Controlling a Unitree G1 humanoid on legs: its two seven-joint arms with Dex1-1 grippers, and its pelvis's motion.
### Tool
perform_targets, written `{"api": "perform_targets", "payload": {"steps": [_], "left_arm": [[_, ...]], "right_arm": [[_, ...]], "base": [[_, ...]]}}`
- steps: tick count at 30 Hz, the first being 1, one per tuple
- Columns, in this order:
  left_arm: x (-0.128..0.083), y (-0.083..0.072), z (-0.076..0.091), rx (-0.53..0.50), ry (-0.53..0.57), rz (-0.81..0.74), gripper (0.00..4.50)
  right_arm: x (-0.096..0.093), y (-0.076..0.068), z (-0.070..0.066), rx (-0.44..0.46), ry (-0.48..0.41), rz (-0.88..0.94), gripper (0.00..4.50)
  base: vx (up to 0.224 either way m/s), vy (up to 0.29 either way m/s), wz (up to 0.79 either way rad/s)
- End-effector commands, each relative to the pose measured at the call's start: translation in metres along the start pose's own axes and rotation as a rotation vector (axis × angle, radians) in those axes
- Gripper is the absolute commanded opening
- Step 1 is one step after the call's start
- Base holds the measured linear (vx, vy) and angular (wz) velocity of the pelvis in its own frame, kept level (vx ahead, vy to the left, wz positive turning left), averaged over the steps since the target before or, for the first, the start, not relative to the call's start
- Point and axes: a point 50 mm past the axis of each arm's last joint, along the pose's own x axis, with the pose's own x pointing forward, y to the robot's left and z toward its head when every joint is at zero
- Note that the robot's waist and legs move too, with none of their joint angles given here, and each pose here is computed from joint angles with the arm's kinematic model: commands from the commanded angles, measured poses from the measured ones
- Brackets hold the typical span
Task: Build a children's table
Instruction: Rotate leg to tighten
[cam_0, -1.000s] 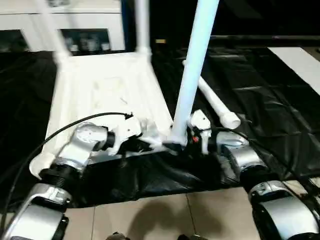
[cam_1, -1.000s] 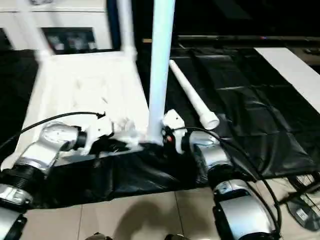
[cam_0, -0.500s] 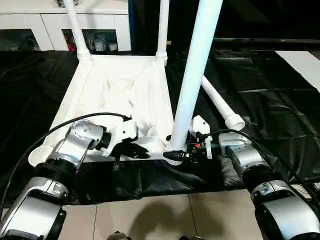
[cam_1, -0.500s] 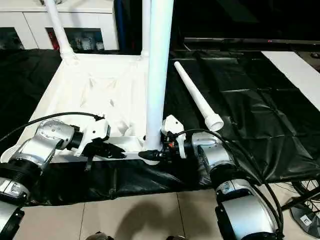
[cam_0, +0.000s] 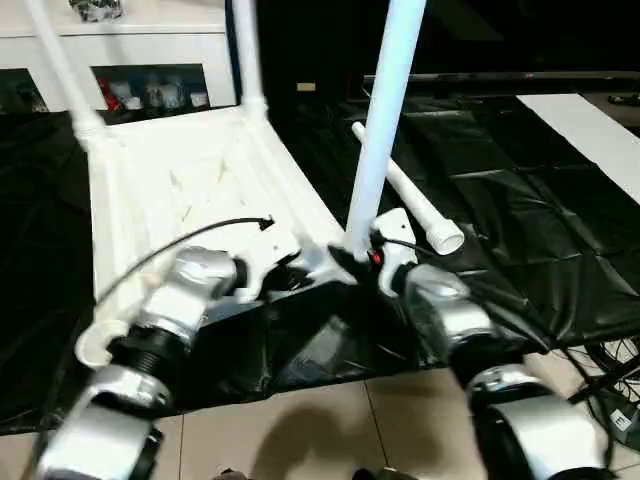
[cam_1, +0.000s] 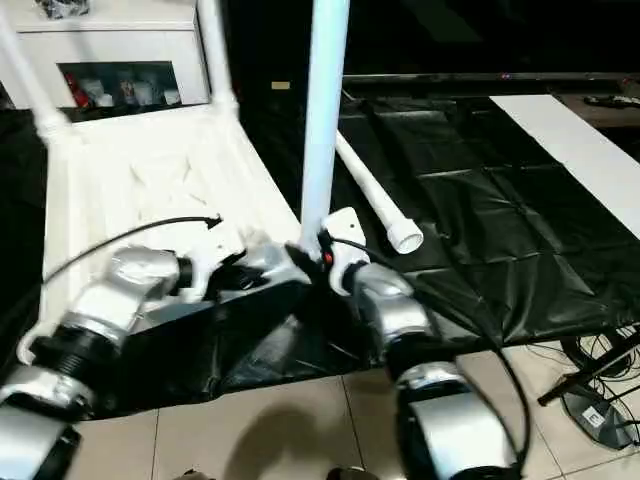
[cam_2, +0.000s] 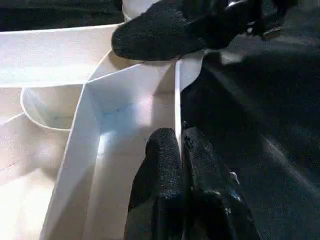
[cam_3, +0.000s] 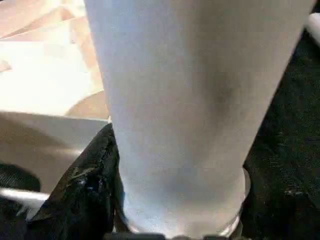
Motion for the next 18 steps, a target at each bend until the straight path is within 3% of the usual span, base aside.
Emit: {"api": "perform_targets", "payload": {"steps": [1, 6, 7, 10, 12, 18], "left_arm": [[0.015, -0.017, 0.029, 0.072, -0.106, -0.082, 0.00], [0.008, -0.013, 0.022, 0.113, -0.090, -0.101, 0.00], [0.005, -0.012, 0.021, 0.119, -0.089, -0.114, 0.00], [0.004, -0.011, 0.020, 0.123, -0.088, -0.123, 0.00], [-0.004, -0.008, 0.015, 0.148, -0.070, -0.173, 0.00], [-0.015, -0.003, 0.009, 0.199, -0.049, -0.275, 0.00]], "right_arm": [[0.008, 0.024, -0.011, -0.024, 0.056, 0.073, 3.30], [0.003, 0.015, -0.005, -0.041, 0.035, 0.119, 3.52], [0.001, 0.011, -0.003, -0.065, 0.028, 0.149, 3.81], [-0.001, 0.009, -0.002, -0.081, 0.023, 0.168, 3.81], [-0.009, 0.002, 0.000, -0.142, 0.038, 0.299, 3.81], [-0.027, 0.001, -0.002, -0.218, 0.085, 0.590, 3.81]], "base": [[0.000, 0.000, 0.00], [0.000, 0.000, 0.00], [0.000, 0.000, 0.00], [0.000, 0.000, 0.00], [0.000, 0.000, 0.00], [0.000, 0.000, 0.00]]}}
